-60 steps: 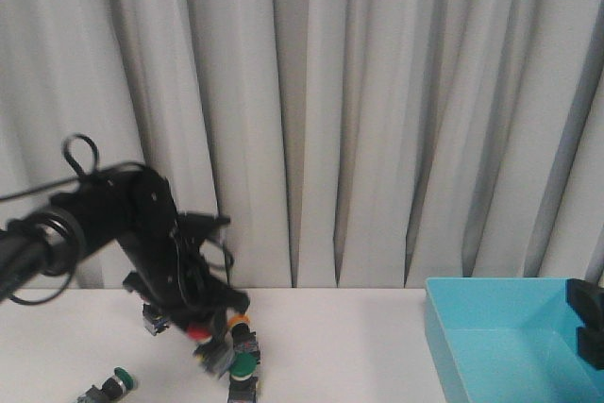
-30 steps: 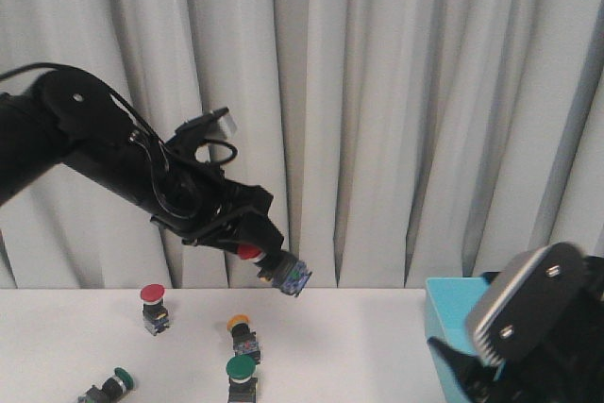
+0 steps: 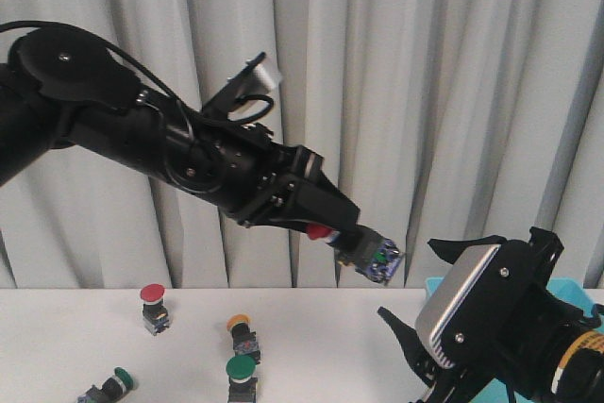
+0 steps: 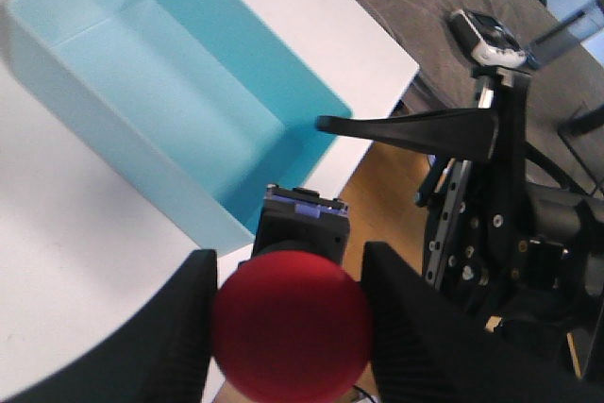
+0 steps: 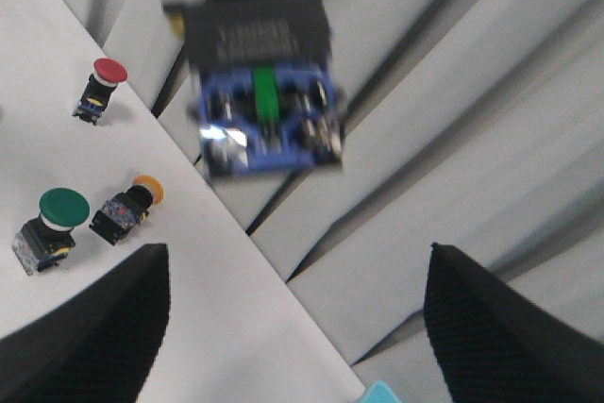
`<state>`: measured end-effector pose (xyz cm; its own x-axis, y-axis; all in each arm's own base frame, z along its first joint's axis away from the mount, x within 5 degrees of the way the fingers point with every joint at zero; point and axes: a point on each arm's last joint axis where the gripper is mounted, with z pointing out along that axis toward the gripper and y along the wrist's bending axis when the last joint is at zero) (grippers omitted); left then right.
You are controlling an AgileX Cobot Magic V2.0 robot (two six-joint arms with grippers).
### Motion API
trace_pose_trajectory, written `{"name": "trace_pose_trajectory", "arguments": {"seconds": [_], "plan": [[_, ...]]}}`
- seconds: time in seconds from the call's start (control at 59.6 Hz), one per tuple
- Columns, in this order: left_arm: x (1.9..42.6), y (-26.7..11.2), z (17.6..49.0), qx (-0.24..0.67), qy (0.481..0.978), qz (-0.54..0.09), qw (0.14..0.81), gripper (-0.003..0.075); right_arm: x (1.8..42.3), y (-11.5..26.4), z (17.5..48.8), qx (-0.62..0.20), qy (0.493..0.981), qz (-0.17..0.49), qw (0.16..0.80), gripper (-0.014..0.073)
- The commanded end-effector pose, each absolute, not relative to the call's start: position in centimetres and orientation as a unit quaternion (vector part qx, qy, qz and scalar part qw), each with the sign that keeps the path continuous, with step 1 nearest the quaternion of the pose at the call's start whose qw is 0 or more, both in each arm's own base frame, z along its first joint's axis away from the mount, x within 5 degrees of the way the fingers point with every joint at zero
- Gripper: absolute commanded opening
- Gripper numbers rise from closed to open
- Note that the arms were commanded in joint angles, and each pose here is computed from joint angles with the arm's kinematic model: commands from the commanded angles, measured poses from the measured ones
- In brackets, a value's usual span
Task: Pick red and yellow buttons and place in box
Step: 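Lift the red button with the left gripper toward the right gripper, then grasp the red button's base with the right gripper, open left gripper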
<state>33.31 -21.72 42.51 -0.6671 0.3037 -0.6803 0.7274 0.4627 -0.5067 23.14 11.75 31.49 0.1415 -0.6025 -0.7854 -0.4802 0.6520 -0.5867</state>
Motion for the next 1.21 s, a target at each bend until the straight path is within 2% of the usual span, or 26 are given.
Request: {"name": "trace_pose_trajectory", "arguments": {"seconds": [0.0, 0.319, 0.94, 1.074, 1.191], "plan": [[31.4, -22.1, 45.9, 0.324, 0.781, -0.428, 0.319, 0.0033, 23.1, 12.0, 33.8, -0.398, 0.609, -0.049, 0.684, 0.0547], [30.4, -24.0, 45.2, 0.361, 0.787, -0.378, 0.327, 0.0039, 23.1, 12.0, 34.0, -0.396, 0.605, -0.049, 0.689, 0.0547], [29.8, -25.1, 45.3, 0.365, 0.781, -0.383, 0.331, 0.0039, 23.1, 12.0, 34.0, -0.395, 0.605, -0.049, 0.690, 0.0541], [29.6, -25.3, 45.3, 0.366, 0.781, -0.386, 0.326, 0.0039, 23.1, 12.0, 34.0, -0.395, 0.605, -0.049, 0.690, 0.0488], [29.4, -25.5, 45.3, 0.367, 0.780, -0.388, 0.325, 0.0039, 23.2, 12.0, 33.9, -0.396, 0.606, -0.048, 0.689, 0.0365]]}}
